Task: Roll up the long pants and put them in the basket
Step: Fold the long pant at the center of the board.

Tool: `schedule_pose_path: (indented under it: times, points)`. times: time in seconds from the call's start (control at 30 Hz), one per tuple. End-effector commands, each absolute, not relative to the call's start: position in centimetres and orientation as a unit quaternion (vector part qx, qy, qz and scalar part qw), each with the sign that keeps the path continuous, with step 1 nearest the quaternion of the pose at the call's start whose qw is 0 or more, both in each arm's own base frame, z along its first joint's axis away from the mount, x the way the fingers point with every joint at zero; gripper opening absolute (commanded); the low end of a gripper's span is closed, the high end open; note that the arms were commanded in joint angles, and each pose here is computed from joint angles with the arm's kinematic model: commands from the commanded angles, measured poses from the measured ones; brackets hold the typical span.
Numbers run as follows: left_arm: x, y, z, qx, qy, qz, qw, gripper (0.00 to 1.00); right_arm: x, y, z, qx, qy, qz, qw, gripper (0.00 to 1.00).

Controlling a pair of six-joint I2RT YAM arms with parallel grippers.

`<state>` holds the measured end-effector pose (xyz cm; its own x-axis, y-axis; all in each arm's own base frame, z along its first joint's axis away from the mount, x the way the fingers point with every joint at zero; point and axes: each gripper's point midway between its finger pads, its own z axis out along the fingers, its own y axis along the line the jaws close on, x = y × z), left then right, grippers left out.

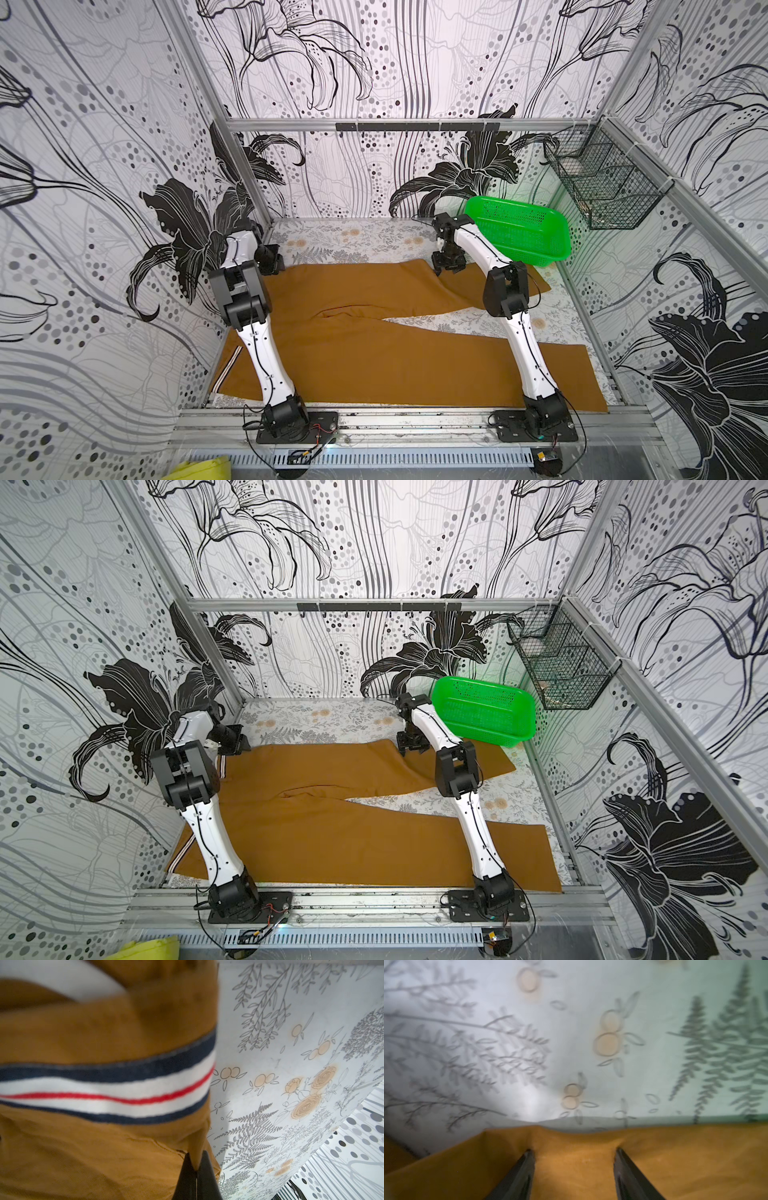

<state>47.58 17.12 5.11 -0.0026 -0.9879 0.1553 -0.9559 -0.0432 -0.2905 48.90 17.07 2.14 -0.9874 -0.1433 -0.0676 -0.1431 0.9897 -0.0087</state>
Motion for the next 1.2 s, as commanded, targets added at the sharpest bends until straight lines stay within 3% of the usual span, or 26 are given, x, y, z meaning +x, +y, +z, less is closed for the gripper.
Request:
schedule_pose_path:
  times: [0.0, 0.2, 0.3, 0.4, 0.5, 0.53, 0.6, 0.67, 0.73, 0.87, 1.17]
  points:
    - [47.2, 17.4, 7.2, -0.701, 0.691, -0.165, 0.065, 0.00, 48.1, 13.3, -2.0, -0.035, 0.999, -0.033, -0.021, 0.61]
    - [47.5, 17.6, 7.5, -0.702, 0.689, -0.166, 0.071, 0.00, 47.8, 12.5, -1.9, -0.044, 0.997, -0.057, -0.039, 0.40]
    - [47.4, 17.6, 7.3, -0.703, 0.689, -0.166, 0.068, 0.00, 47.8, 12.0, -1.8, -0.044, 0.996, -0.069, -0.038, 0.25]
    - [47.4, 17.5, 7.0, -0.702, 0.689, -0.166, 0.066, 0.00, 47.8, 11.9, -1.9, -0.048, 0.996, -0.071, -0.036, 0.03]
    - [47.4, 17.5, 6.9, -0.702, 0.689, -0.168, 0.067, 0.00, 47.7, 11.9, -1.9, -0.048, 0.996, -0.070, -0.033, 0.00]
    - [47.3, 17.4, 6.8, -0.702, 0.689, -0.167, 0.065, 0.00, 47.7, 12.0, -1.8, -0.048, 0.996, -0.068, -0.033, 0.15]
    - [47.3, 17.4, 6.6, -0.702, 0.689, -0.167, 0.063, 0.00, 47.7, 11.7, -1.6, -0.044, 0.996, -0.075, -0.029, 0.56]
    - [47.3, 17.3, 6.7, -0.701, 0.690, -0.168, 0.063, 0.00, 48.0, 11.6, -1.2, -0.041, 0.996, -0.077, -0.019, 0.67]
    - [47.3, 17.3, 6.7, -0.701, 0.690, -0.169, 0.063, 0.00, 48.6, 11.5, -0.5, -0.035, 0.996, -0.077, -0.002, 0.72]
    - [47.3, 17.5, 6.8, -0.701, 0.690, -0.169, 0.066, 0.00, 49.7, 12.2, 0.4, -0.026, 0.998, -0.046, 0.017, 0.72]
    - [47.2, 17.5, 7.0, -0.699, 0.691, -0.171, 0.066, 0.00, 51.1, 14.4, 1.9, -0.008, 0.998, 0.017, 0.053, 0.64]
